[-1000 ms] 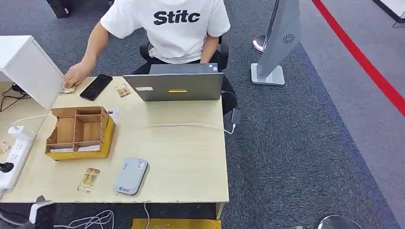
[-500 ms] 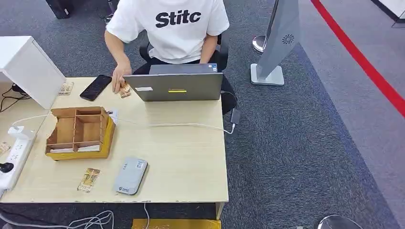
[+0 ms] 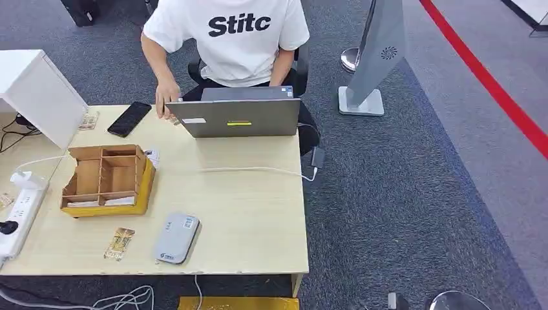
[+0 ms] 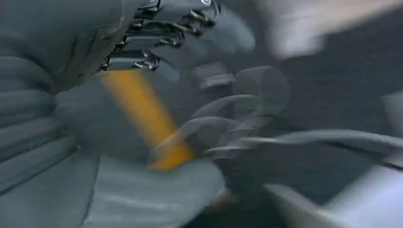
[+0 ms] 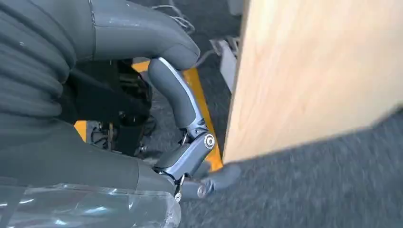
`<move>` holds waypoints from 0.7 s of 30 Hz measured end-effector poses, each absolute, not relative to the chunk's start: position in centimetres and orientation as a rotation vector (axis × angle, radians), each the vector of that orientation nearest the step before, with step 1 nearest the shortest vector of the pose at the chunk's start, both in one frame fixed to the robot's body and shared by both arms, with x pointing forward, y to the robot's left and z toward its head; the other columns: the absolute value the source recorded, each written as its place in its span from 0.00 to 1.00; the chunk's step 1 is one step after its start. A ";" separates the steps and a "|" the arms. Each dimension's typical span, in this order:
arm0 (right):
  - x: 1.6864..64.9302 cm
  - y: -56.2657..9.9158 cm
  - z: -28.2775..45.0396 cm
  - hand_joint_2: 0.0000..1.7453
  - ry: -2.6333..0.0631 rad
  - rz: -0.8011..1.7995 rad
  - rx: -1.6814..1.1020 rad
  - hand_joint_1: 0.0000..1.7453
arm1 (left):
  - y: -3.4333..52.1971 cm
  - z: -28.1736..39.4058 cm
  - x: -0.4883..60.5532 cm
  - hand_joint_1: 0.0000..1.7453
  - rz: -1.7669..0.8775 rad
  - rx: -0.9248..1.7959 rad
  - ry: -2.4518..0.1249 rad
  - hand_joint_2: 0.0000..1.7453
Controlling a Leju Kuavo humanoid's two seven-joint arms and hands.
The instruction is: Pass the card to the sensor for recognition and then transmit it.
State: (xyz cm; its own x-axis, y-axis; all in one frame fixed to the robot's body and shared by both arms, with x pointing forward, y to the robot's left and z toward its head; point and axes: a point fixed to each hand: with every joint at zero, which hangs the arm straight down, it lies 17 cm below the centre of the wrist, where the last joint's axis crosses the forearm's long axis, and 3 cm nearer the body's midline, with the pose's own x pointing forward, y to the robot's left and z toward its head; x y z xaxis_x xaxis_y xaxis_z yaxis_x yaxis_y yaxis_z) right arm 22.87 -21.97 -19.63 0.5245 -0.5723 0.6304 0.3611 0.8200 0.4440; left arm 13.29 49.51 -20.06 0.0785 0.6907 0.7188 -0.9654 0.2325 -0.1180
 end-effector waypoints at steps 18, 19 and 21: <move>23.4 -21.5 -19.1 1.00 -0.905 -0.501 0.228 0.00 | 37.0 -27.3 5.8 0.00 0.931 0.403 -0.144 1.00; 23.1 -21.3 -19.4 1.00 -0.895 -0.480 0.220 0.00 | 37.1 -27.3 6.0 0.00 0.908 0.399 -0.154 1.00; 22.5 -21.2 -19.8 1.00 -0.870 -0.451 0.209 0.00 | 37.1 -27.3 6.3 0.00 0.861 0.388 -0.169 1.00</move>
